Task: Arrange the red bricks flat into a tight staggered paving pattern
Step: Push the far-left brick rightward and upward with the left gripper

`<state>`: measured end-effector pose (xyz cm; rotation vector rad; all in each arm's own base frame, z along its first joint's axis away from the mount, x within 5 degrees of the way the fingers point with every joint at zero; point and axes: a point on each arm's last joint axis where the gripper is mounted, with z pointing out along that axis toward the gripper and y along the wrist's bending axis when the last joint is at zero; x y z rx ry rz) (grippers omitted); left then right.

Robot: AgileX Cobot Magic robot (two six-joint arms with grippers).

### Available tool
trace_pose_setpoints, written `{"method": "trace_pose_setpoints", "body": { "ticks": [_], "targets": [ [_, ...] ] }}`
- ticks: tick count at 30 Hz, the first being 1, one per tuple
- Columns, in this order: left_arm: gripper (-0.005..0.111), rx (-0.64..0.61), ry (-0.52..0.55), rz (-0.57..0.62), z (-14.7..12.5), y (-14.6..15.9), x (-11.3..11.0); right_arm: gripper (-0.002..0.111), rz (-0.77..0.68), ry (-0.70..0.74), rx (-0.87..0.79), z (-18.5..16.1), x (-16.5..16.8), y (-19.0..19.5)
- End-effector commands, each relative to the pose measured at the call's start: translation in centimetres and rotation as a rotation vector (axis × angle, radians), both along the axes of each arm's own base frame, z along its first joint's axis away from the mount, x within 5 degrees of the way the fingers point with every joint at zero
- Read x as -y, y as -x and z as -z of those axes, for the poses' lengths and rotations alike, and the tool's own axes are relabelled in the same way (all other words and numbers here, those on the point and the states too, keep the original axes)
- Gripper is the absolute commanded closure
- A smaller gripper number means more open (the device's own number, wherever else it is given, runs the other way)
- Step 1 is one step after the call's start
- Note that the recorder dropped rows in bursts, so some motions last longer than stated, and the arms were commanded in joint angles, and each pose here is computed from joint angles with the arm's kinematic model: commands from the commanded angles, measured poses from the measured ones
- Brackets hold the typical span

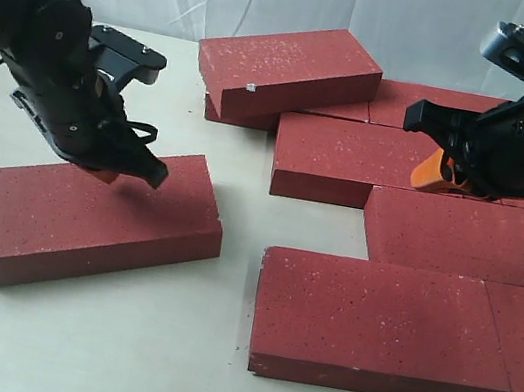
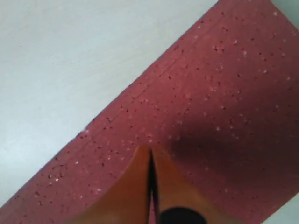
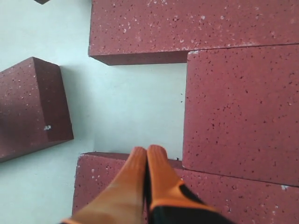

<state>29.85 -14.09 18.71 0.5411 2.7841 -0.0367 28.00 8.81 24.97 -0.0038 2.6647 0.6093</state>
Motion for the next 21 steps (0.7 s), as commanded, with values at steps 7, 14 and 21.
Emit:
{"method": "trace_pose_setpoints", "body": {
  "ticks": [7, 14, 21],
  "targets": [
    [0.107, -0.101, 0.06, 0.215, 3.6, -0.3, 1.5, 0.109, -0.001, 0.003, 0.01, 0.0, 0.1, 0.0],
    [0.107, 0.008, 0.062, 0.41, 4.0, -1.1, 2.2, 0.109, -0.001, 0.003, 0.01, 0.0, 0.1, 0.0],
    [0.107, 0.091, 0.035, 0.603, 3.8, -1.4, 2.5, 0.109, -0.001, 0.003, 0.01, 0.0, 0.1, 0.0]
  ]
}}
